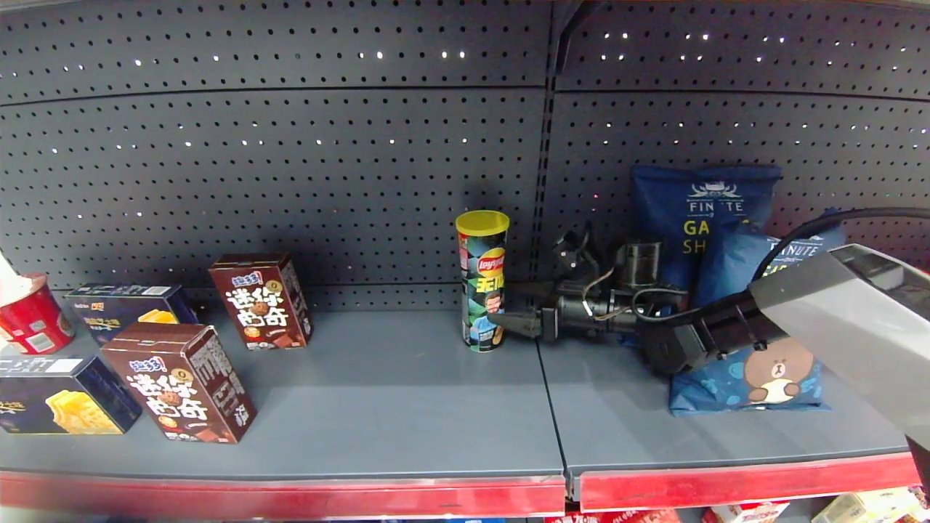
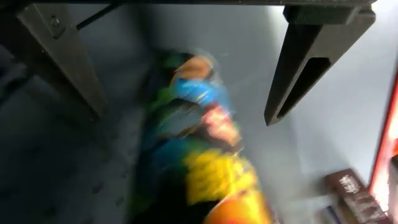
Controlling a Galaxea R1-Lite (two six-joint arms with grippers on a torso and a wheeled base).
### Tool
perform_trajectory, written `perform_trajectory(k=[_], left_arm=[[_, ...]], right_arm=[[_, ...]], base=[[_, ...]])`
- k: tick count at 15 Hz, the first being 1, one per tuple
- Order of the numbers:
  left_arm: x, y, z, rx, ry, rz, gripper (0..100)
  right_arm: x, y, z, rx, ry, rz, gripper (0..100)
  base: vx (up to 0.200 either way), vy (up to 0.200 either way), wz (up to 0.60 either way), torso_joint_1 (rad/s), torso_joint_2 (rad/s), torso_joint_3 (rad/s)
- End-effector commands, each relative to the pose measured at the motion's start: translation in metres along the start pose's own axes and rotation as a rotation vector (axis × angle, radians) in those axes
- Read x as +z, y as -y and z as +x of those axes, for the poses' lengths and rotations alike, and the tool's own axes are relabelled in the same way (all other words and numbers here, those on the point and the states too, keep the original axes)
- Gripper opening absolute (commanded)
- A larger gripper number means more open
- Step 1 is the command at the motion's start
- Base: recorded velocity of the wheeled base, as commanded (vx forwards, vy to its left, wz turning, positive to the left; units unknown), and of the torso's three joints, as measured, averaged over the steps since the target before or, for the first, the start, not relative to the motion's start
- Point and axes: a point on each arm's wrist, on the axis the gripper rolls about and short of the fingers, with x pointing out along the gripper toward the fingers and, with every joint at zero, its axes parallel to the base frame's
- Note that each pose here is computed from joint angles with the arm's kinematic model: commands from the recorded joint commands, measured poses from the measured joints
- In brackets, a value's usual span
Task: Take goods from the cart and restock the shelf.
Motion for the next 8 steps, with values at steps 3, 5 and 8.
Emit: perform_trajectory(k=[3, 5, 8], left_arm=[[-0.001, 0.0, 0.001, 0.001, -0.006, 0.0, 0], [-0.003, 0.0, 0.001, 0.001, -0.014, 0.001, 0], [-0.003, 0.0, 0.002, 0.001, -0.015, 0.001, 0]], right_arm=[[0.001, 0.018, 0.015, -0.007, 0.016, -0.015, 100], [-0.001, 0.017, 0.025, 0.008, 0.011, -0.01, 100], [-0.003, 0.009, 0.038, 0.037, 0.009, -0.012, 100]], base=[[0.0, 0.0, 0.0, 0.0, 0.0, 0.0], [0.0, 0.0, 0.0, 0.0, 0.0, 0.0], [0.0, 0.0, 0.0, 0.0, 0.0, 0.0]])
